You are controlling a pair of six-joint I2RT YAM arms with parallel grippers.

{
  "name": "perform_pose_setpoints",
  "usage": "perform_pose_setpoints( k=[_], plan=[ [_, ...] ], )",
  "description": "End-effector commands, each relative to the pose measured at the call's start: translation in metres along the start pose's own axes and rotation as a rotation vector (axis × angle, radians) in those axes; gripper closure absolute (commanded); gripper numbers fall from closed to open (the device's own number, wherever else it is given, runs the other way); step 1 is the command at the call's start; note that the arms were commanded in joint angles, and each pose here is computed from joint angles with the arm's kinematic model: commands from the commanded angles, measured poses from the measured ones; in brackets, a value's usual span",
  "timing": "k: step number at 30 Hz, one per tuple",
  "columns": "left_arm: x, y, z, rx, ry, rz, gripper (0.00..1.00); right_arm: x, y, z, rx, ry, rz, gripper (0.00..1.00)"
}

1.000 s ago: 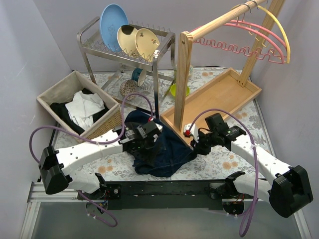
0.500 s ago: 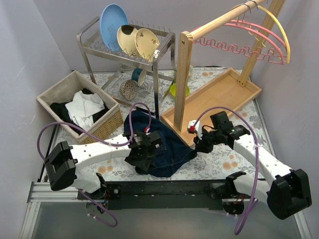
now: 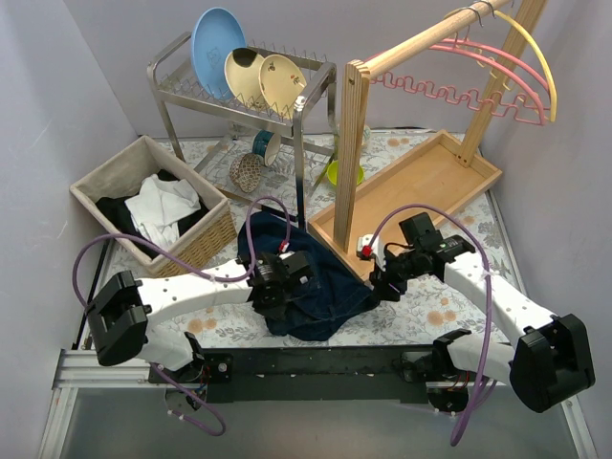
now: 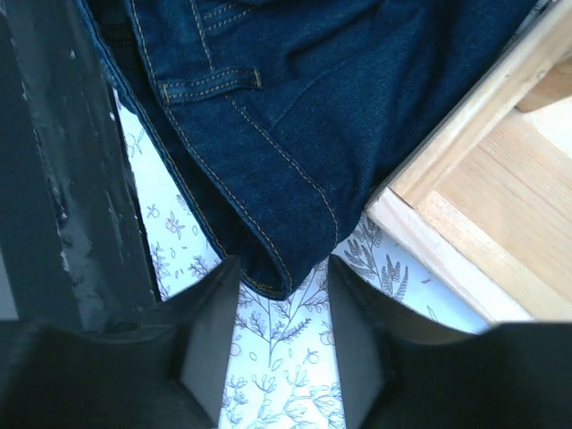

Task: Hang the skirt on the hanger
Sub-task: Move the skirt to the center of the board

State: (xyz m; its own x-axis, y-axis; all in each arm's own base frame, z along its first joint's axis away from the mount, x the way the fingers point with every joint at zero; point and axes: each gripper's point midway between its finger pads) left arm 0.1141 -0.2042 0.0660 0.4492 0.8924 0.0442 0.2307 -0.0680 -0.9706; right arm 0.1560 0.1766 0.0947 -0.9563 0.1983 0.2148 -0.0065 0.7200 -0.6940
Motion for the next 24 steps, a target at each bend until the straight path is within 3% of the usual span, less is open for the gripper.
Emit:
perform_pose_setpoints(
  k=[1, 4, 12, 18, 24],
  plan=[
    [-0.011, -0.018, -0.01, -0.098, -0.098, 0.103, 0.94, 0.006, 0.003, -0.004, 0.024, -0.101, -0.017, 0.43],
    [-0.015, -0.027, -0.009, -0.124, -0.135, 0.156, 0.98, 0.0, 0.01, -0.002, 0.064, -0.139, 0.033, 0.4],
    [-0.014, -0.047, 0.0, -0.16, -0.24, 0.23, 1.0, -0.021, 0.019, 0.002, 0.123, -0.172, 0.131, 0.47],
    [-0.013, -0.06, 0.002, -0.193, -0.302, 0.285, 1.0, -0.01, 0.029, 0.014, 0.163, -0.223, 0.096, 0.48],
    [-0.012, -0.053, 0.012, -0.175, -0.35, 0.297, 1.0, 0.0, 0.032, 0.022, 0.192, -0.275, 0.058, 0.42]
  ],
)
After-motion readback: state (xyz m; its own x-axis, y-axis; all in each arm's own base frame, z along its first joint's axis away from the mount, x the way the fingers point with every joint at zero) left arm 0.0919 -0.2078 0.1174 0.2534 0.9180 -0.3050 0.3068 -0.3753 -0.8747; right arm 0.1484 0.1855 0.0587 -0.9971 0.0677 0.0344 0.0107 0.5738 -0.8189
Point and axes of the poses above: each gripper's point midway between its finger pads, its own y axis out along the fingers, its own x axis along the line the jaws close on, z = x × y, and after that the axes turned 4 degrees about y, right-handed
